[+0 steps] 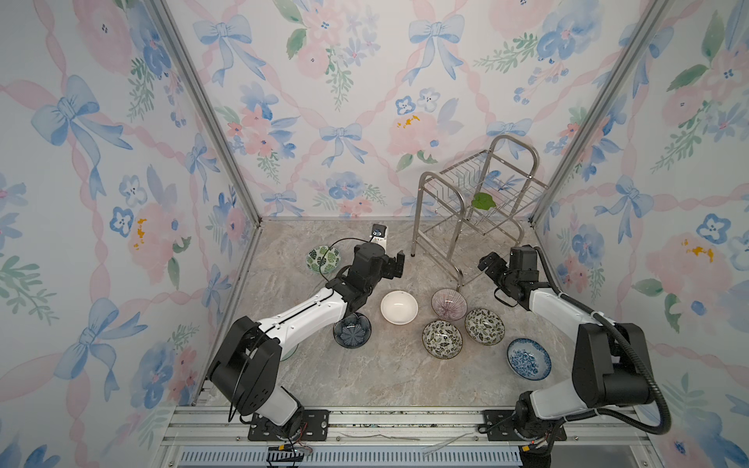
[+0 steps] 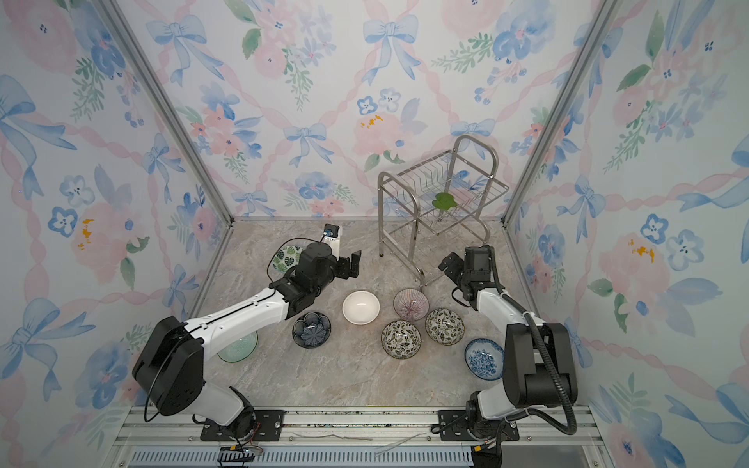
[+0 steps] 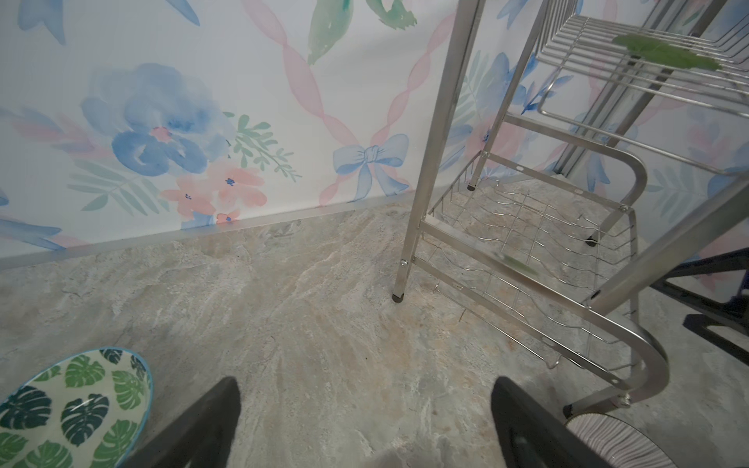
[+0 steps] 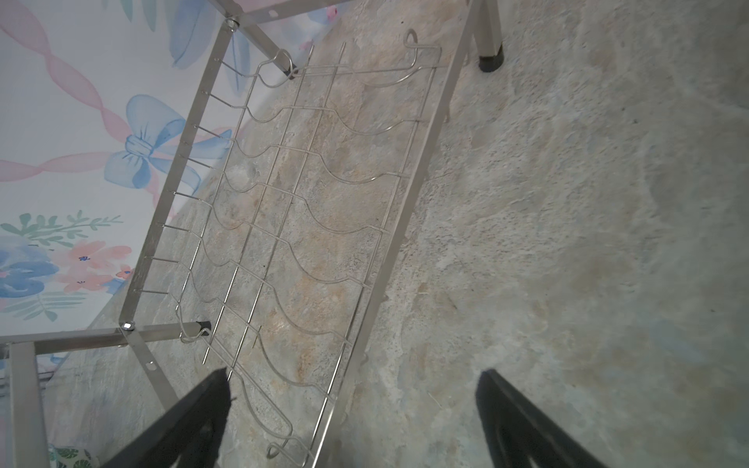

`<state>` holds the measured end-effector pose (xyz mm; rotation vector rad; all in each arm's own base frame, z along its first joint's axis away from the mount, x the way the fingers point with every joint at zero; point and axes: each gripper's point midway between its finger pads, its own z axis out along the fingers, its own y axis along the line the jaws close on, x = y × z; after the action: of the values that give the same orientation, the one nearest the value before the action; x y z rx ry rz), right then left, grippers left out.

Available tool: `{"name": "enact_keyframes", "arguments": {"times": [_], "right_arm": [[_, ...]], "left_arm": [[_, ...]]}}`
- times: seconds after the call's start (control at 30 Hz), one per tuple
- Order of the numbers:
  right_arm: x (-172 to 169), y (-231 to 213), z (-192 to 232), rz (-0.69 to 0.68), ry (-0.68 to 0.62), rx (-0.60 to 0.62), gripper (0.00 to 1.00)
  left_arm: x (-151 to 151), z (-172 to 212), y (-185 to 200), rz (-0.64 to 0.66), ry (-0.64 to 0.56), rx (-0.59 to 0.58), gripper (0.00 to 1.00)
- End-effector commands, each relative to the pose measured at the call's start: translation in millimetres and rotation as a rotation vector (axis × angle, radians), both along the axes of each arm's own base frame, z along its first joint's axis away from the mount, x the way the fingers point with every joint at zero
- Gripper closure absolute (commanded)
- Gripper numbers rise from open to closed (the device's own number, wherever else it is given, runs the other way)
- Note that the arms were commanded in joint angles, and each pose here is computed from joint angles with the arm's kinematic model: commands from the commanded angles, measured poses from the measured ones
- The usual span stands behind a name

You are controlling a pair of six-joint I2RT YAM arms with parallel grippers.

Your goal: Load the bowls into the dish rack

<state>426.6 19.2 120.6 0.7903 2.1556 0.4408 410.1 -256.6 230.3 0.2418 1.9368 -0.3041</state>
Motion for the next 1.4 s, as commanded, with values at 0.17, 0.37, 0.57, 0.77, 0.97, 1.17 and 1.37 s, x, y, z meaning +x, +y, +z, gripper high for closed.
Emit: {"name": "enact_keyframes", "arguments": {"times": [0.17, 0.37, 0.57, 0.77, 0.97, 1.17, 1.37], "right_arm": [[12.7, 29.6, -12.5, 0.083, 0.029, 0.113, 0.02], [20.5, 59.9, -13.7, 0.146, 0.02, 0.133, 0.02], [23.9, 92.8, -4.8, 0.184, -0.001, 0.142, 0.02], [28.9, 126.5, -4.7, 0.21, 0.003, 0.172, 0.02], [30.8, 172.4, -4.0, 0.245, -0.002, 0.195, 0.02], [29.7, 216.5, -3.1, 0.32, 0.011, 0.192, 0.02], [18.8, 214.5, -1.1, 0.335, 0.01, 0.17, 0.03]], "left_arm": [[-20.3, -22.4, -32.0, -0.04, 0.153, -0.053, 0.02], [-35.6, -16.2, -49.7, -0.109, 0.175, -0.123, 0.02], [-44.3, -11.7, -33.1, -0.072, 0.165, -0.135, 0.02], [-47.4, 9.8, -15.7, -0.029, 0.104, -0.131, 0.02], [-43.6, 2.6, 7.4, 0.046, 0.147, -0.093, 0.02], [-35.8, -6.7, 50.8, 0.141, 0.199, -0.183, 0.02], [-30.1, -8.6, 60.9, 0.134, 0.206, -0.178, 0.02]]}}
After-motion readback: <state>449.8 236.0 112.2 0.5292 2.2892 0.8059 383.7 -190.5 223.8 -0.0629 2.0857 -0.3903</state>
